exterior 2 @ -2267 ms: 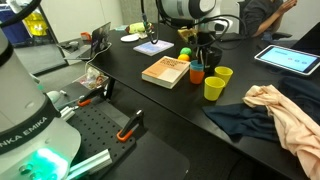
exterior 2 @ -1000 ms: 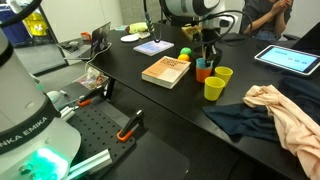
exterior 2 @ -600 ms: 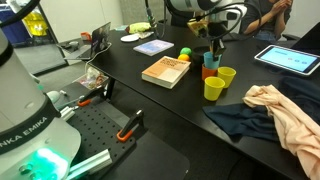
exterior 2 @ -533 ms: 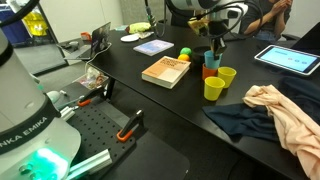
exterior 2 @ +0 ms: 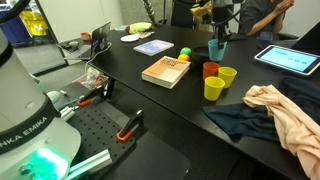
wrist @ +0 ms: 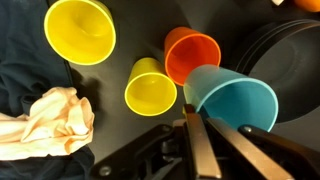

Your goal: Unstack the cups

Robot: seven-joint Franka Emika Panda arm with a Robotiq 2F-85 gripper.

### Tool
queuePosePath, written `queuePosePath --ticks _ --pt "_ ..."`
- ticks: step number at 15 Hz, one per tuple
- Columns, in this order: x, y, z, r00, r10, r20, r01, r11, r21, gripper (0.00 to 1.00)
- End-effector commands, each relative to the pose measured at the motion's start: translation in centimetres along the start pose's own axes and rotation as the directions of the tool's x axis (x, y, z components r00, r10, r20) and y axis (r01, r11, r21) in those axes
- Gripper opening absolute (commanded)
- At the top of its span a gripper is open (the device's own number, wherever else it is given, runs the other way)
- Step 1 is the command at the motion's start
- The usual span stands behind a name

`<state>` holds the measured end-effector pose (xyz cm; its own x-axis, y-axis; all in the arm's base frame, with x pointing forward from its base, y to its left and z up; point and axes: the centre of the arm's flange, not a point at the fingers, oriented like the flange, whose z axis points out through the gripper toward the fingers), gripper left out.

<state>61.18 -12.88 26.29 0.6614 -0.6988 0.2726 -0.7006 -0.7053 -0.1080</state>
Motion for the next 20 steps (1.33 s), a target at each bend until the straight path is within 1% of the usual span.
queuePosePath --ticks 1,6,8,9,10,12,15,18,20 --pt "-1.4 1.2 -2.6 1.000 0.014 0.026 -0.014 1.000 0.020 0.03" --pt "-4.6 2.2 -2.6 0.995 0.005 0.095 -0.005 1.000 0.005 0.03" --pt "-5.9 2.6 -1.7 0.992 0.000 0.126 0.000 1.000 -0.005 0.03" --pt "-6.6 2.9 -0.8 0.990 0.005 0.142 -0.001 1.000 -0.029 0.03" --pt "-7.2 3.2 -0.2 0.987 0.011 0.160 -0.006 0.999 -0.032 0.03" --pt "-8.4 4.0 1.8 0.990 0.001 0.141 0.014 0.995 -0.101 0.03" --pt "-9.5 4.9 4.3 0.990 -0.015 0.138 0.036 0.987 -0.157 0.03" --pt "-10.0 5.2 6.2 0.995 -0.033 0.097 0.050 0.982 -0.181 0.03" --pt "-10.1 5.1 7.0 0.998 -0.020 0.058 0.030 0.984 -0.175 0.03"
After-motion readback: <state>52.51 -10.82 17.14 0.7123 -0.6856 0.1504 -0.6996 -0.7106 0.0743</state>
